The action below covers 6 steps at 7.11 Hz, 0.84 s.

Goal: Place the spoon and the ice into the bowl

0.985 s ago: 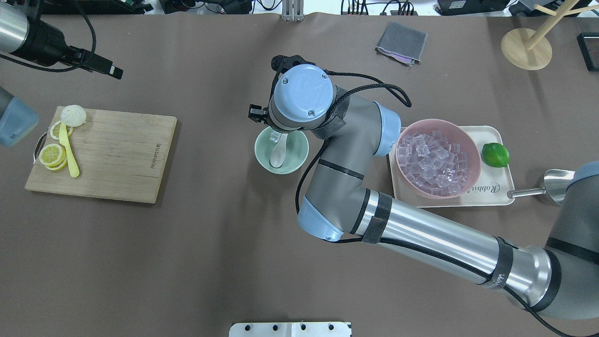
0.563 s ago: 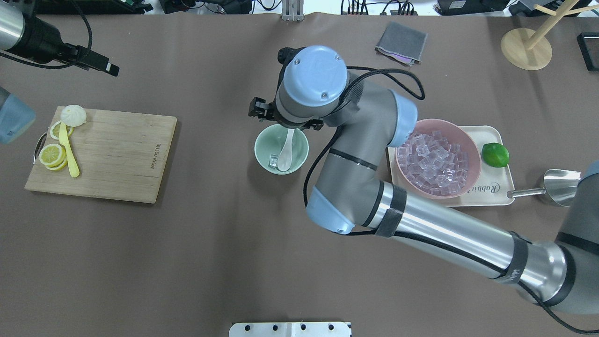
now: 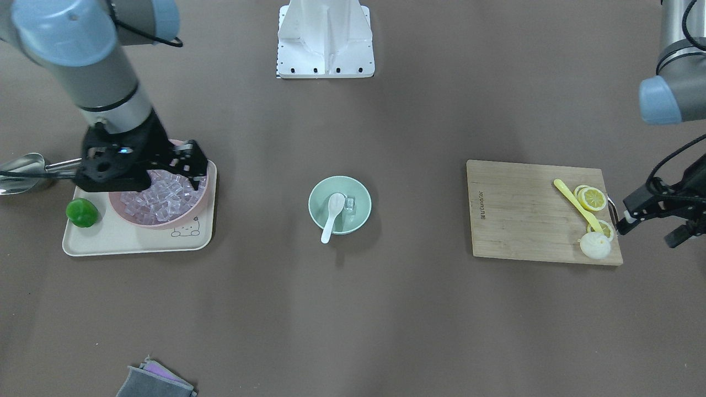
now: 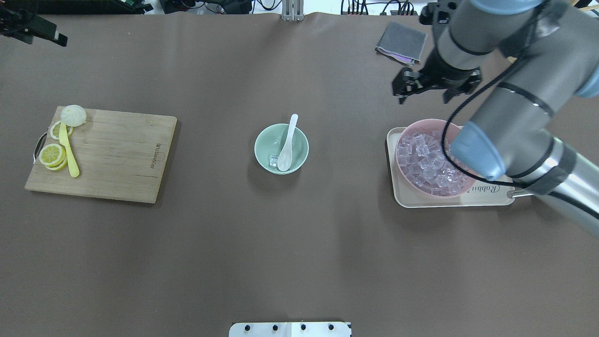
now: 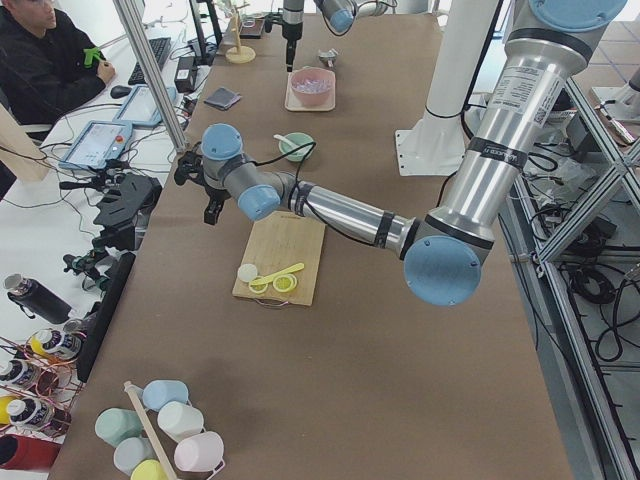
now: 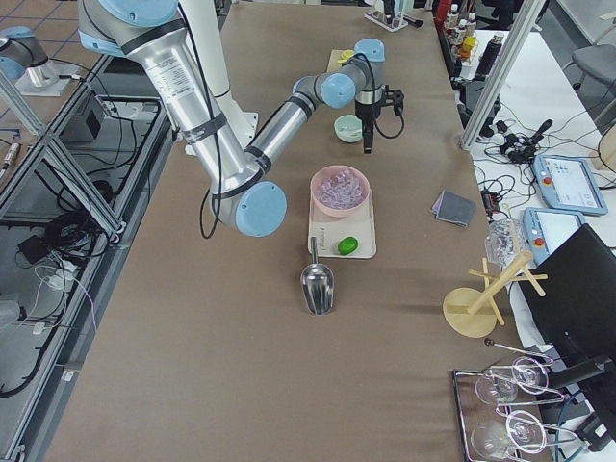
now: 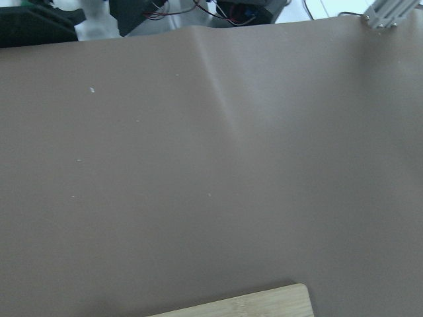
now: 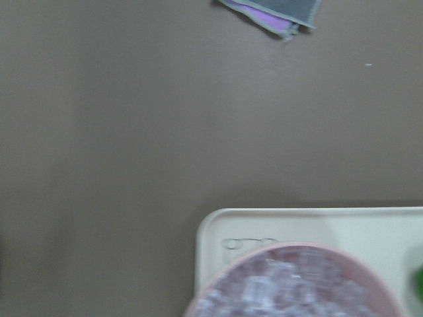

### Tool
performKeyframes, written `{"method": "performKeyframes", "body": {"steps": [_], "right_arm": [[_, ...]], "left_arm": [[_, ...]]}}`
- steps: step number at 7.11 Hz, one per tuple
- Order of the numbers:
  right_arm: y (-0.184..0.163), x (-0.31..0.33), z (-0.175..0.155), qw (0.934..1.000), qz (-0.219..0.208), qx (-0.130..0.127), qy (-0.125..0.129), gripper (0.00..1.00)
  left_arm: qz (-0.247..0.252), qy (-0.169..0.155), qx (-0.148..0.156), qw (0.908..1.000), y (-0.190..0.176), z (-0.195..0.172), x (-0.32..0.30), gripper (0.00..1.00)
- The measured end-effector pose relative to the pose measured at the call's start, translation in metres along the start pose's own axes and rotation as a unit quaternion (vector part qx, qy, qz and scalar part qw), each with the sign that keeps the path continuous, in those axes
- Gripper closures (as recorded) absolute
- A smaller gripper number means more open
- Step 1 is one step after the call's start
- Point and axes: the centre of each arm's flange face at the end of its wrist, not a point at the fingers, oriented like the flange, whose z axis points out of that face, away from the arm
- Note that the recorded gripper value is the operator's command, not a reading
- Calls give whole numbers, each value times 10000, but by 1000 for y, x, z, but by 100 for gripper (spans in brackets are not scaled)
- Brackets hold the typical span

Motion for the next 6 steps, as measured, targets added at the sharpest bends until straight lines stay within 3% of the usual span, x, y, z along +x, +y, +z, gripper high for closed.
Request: {"method": "performKeyframes", "body": {"steps": [2,5,6], "right_arm": [[14,164,20,9988,-91,-388,288,0],[14,276,24,9996,76,161,200,0],[17,307,33,9993,217,190,233,0]], "left_arm": [[-200,-198,285,9992,14,-47,-45,2],[-520,-361,327,9975,49,-68,-89,2],[-579,-402,283,9971,63,-69,-100,2]]}}
